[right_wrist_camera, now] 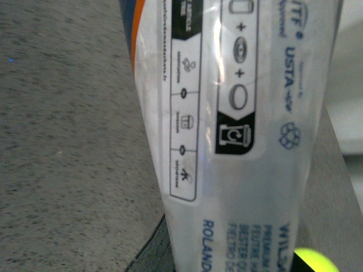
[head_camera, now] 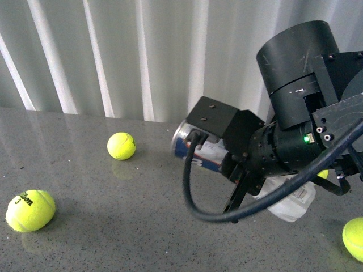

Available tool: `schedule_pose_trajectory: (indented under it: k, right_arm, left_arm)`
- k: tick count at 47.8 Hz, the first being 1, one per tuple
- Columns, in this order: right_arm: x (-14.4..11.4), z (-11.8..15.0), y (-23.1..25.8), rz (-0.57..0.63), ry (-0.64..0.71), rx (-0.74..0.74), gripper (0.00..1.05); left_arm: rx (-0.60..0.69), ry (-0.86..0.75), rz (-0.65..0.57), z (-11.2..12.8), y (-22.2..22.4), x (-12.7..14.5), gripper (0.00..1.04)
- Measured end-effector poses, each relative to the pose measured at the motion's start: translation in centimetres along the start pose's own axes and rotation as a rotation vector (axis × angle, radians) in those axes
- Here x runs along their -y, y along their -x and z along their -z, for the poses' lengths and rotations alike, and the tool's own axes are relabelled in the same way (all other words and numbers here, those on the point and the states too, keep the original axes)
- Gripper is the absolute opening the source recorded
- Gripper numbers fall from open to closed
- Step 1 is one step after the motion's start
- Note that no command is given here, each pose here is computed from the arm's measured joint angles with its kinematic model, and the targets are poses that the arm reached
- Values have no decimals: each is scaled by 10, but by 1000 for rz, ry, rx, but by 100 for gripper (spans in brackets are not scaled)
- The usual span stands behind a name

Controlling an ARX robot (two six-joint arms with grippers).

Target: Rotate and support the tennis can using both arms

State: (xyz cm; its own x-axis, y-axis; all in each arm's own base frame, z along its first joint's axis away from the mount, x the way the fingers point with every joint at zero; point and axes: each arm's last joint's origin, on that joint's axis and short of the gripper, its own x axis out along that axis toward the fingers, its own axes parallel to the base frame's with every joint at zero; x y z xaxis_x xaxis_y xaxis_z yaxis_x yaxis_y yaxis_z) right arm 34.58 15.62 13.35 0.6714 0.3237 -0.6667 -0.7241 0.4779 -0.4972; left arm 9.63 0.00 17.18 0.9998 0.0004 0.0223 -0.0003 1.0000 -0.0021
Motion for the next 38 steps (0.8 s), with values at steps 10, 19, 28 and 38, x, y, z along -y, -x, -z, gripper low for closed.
schedule_pose_trajectory:
  k: [10, 19, 28, 38]
  right_arm:
    - [-28, -20, 1, -151, 155, 84, 12]
    - [-42, -16, -11, -218, 283, 87, 12]
    - [-54, -3, -28, -265, 348, 73, 12]
    - [-59, 0, -32, -293, 374, 74, 12]
  left_arm:
    - [0, 0, 0, 0, 0, 0, 98]
    - [0, 0, 0, 0, 0, 0, 98]
    - [0, 0, 0, 0, 0, 0, 98]
    - [0, 0, 0, 0, 0, 0, 98]
